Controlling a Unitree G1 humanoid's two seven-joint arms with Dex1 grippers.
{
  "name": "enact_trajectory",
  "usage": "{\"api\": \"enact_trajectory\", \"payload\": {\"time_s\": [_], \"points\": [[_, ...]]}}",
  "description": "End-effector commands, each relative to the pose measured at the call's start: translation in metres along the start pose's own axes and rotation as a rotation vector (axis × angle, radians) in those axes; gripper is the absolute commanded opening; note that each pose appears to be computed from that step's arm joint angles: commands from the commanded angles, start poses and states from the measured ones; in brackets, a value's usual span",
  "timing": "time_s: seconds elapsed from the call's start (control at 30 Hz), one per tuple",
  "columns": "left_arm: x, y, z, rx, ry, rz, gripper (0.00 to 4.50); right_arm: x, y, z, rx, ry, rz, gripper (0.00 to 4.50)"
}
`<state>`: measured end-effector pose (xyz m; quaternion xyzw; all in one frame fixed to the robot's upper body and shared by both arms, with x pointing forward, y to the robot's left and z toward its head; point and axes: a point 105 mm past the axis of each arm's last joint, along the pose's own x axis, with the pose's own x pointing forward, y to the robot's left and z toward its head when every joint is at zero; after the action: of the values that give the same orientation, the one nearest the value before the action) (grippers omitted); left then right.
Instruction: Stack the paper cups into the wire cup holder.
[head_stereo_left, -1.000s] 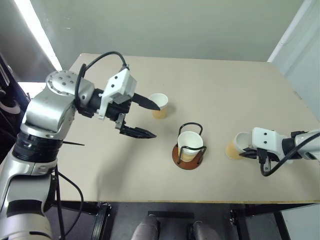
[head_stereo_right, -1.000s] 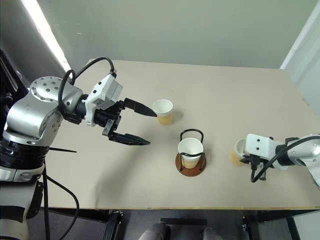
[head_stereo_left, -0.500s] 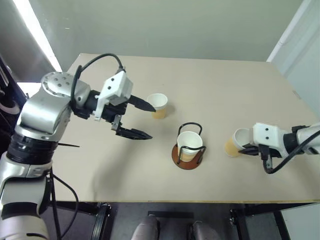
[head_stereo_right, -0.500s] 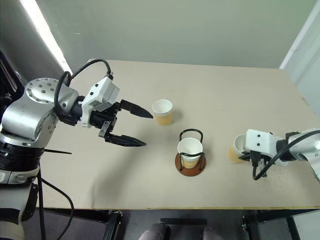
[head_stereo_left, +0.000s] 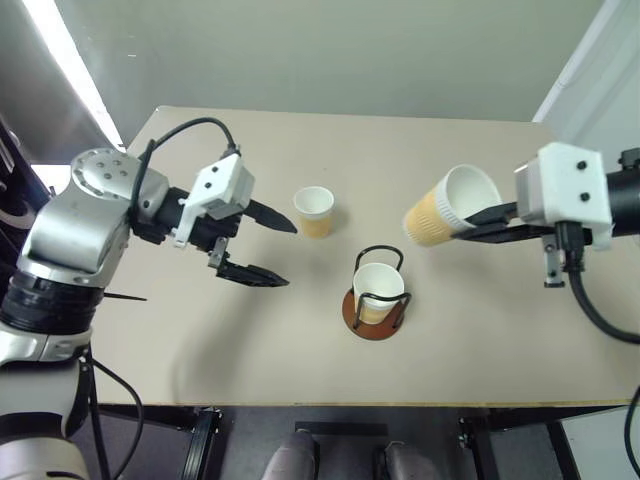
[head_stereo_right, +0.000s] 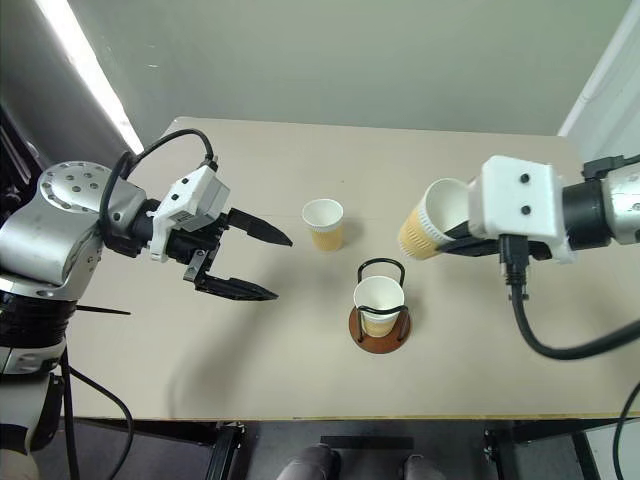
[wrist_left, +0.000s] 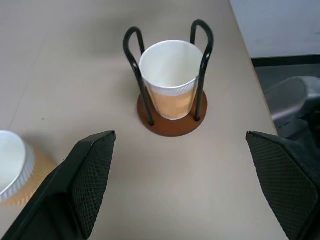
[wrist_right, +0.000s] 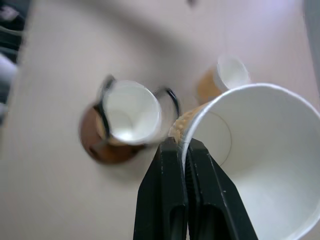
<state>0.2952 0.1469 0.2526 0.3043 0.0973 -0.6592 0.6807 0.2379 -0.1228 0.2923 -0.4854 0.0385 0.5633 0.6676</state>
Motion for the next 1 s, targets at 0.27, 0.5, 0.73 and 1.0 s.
{"api": "enact_trajectory", "payload": {"time_s": [0.27, 0.5, 0.73, 1.0], "points": [[-0.002, 0.005, 0.011, 0.069, 0.009, -0.006, 4.5, 0.02, 0.009, 0.012, -0.065, -0.031, 0.088, 0.01], [-0.003, 0.005, 0.012, 0.074, 0.01, -0.004, 4.5, 0.031, 0.011, 0.001, -0.065, -0.018, 0.116, 0.01], [-0.003, 0.004, 0.012, 0.075, 0.007, 0.001, 4.5, 0.034, 0.015, -0.004, -0.069, -0.013, 0.142, 0.01], [-0.002, 0.003, 0.013, 0.079, 0.0, -0.001, 4.5, 0.038, 0.019, -0.005, -0.054, -0.022, 0.157, 0.01]]}}
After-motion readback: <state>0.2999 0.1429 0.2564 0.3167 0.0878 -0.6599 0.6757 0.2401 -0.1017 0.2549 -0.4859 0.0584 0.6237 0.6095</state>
